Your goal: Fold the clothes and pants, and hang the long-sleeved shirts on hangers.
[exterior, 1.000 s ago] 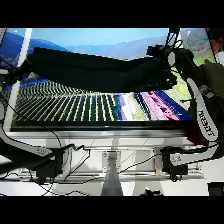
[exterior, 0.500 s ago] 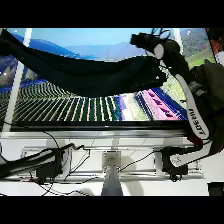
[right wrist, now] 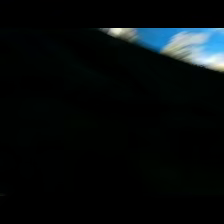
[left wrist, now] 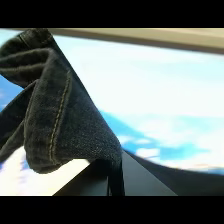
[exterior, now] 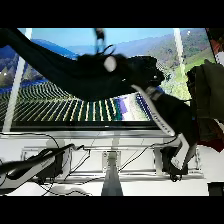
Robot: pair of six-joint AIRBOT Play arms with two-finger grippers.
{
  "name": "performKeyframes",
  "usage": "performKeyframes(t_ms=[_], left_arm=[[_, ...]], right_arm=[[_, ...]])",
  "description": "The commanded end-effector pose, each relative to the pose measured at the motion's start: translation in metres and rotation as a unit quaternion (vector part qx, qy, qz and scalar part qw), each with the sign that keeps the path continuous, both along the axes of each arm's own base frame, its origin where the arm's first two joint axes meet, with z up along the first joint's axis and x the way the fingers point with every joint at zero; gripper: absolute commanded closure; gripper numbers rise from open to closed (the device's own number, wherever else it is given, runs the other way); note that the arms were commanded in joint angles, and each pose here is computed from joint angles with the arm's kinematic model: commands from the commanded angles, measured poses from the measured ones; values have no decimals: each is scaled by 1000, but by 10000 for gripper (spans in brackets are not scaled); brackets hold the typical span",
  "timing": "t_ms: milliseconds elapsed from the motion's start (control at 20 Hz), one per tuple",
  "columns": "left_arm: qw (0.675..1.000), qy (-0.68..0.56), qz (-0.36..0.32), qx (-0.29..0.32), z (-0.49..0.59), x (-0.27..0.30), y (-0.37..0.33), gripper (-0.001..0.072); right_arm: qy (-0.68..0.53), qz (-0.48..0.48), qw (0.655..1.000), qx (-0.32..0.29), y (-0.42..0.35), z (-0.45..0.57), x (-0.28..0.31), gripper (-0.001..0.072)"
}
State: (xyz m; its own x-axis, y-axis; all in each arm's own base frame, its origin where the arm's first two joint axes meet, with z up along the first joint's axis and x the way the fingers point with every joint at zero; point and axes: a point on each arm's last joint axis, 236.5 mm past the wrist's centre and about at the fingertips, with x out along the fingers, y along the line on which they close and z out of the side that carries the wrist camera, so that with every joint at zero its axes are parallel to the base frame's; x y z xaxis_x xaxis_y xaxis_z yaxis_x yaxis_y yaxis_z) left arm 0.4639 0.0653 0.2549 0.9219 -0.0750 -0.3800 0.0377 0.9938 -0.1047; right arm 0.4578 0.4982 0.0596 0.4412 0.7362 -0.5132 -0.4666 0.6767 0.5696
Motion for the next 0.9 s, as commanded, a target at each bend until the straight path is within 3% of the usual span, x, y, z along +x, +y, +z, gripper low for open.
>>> performKeyframes(t_ms=[0, 250, 500, 700, 850], left_arm=[[999, -11, -34, -36, 10, -1, -32, 683], [998, -10, -57, -36, 9, 0, -53, 683], [996, 3, -79, -41, 1, 2, -71, 683], [978, 89, -183, -53, -51, -3, -153, 683], [937, 164, -293, -96, -92, -25, -249, 683]], right_arm=[[25, 66, 996, 52, 87, -2, -68, 674], [25, 68, 994, 81, 113, -4, -86, 674], [12, 22, 998, 49, 52, -4, -16, 671], [5, -41, 999, 6, -52, 17, 60, 671], [9, -95, 995, 1, -139, 50, 100, 671]])
